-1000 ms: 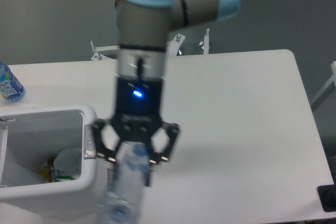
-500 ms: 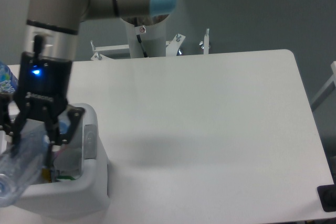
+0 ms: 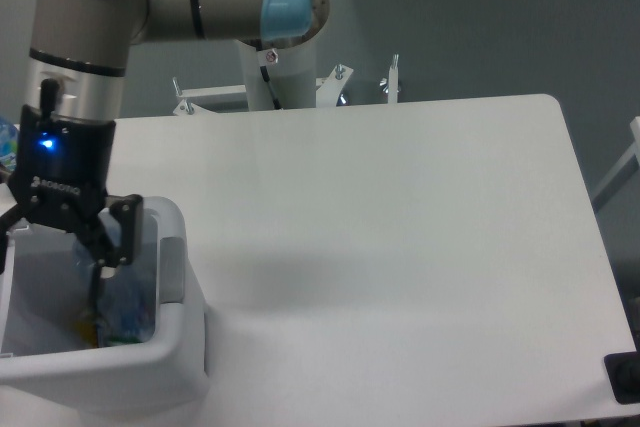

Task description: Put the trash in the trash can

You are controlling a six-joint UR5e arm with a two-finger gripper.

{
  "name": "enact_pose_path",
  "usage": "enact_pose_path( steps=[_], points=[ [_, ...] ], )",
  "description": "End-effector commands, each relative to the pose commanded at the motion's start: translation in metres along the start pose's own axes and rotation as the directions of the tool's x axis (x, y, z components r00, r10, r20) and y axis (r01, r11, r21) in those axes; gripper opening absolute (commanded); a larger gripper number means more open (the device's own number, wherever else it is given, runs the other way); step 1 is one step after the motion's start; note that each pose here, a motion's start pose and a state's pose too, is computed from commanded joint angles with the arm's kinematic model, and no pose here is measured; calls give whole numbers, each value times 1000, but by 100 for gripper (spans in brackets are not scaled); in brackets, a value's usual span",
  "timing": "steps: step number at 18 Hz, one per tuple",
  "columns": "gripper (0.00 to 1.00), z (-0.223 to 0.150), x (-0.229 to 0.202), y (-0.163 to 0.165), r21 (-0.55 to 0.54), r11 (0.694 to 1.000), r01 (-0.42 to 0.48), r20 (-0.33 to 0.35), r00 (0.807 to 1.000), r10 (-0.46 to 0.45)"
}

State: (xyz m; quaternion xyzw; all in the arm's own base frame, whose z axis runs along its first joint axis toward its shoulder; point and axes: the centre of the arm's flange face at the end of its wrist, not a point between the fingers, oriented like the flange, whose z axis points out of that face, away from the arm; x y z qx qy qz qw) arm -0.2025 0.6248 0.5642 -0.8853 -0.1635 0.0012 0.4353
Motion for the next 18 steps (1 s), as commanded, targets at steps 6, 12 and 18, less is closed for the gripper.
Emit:
enact_pose_path(
  steps=[6, 12, 18],
  points=[
    [100, -19, -126, 7, -88, 996, 23, 305, 952, 5],
    [100, -67, -202, 42, -500, 832, -239, 278, 866, 416],
    [100, -124, -239, 67, -639, 673, -373, 103, 825, 556]
  ],
)
